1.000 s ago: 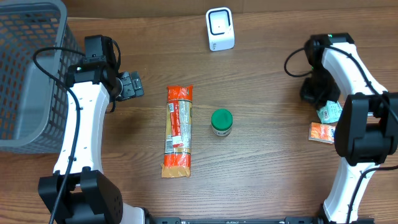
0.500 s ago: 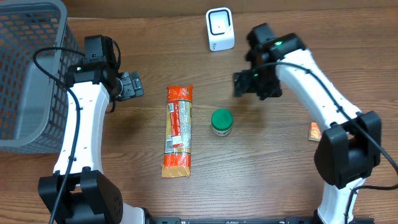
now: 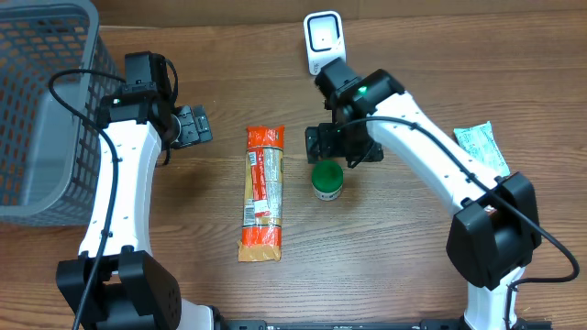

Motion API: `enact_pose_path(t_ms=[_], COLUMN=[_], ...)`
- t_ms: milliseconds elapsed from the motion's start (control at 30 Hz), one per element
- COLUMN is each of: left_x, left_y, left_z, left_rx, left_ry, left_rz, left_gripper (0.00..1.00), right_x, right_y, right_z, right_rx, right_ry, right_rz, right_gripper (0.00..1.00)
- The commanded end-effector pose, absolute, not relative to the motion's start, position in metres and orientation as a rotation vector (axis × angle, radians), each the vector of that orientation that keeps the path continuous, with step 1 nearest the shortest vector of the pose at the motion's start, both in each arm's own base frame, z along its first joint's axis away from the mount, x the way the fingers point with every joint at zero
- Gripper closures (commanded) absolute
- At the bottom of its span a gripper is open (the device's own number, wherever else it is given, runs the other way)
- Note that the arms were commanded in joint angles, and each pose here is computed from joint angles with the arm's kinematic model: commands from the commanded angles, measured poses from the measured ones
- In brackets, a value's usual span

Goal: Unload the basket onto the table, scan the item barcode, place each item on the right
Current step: 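Set the packet down at the table's right edge and release, then move the right gripper left over the green-lidded jar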

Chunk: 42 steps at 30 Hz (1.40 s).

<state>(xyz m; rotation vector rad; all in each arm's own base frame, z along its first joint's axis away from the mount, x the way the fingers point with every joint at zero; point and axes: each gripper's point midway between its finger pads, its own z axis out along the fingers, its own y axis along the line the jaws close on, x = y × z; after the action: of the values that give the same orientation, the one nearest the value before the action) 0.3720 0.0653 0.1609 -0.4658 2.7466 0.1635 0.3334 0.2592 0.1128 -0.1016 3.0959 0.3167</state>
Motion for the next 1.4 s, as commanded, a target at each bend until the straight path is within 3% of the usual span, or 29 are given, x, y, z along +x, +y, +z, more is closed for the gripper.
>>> enact_pose_path(t_ms=[0, 233, 333, 433, 1167, 1367], left_x=[0.371, 0.371, 0.370, 0.371, 0.371, 0.371], left_y=[0.068, 0.068, 0.068, 0.068, 0.068, 0.068], left_z=[0.159, 0.159, 0.159, 0.159, 0.159, 0.159], left_rx=[-0.461, -0.460, -0.460, -0.461, -0.461, -0.461], left_ry=[2.754, 2.754, 2.754, 2.754, 2.754, 2.754], left_rz=[0.175, 0.175, 0.175, 0.175, 0.175, 0.175], left_gripper=[0.00, 0.00, 0.00, 0.00, 0.00, 0.00], right_x=[0.334, 0.328, 0.326, 0.325, 0.326, 0.325], right_y=[0.252, 0.291, 0.298, 0.294, 0.268, 0.268], right_z=[0.115, 0.117, 0.118, 0.117, 0.089, 0.082], right_rx=[0.281, 0.387, 0.358, 0.356, 0.543, 0.536], right_ry=[3.030, 2.979, 2.969, 2.965, 2.902, 2.907], right_rz=[0.173, 0.290, 0.301, 0.261, 0.084, 0.083], right_gripper=[0.00, 0.00, 0.16, 0.21, 0.08, 0.14])
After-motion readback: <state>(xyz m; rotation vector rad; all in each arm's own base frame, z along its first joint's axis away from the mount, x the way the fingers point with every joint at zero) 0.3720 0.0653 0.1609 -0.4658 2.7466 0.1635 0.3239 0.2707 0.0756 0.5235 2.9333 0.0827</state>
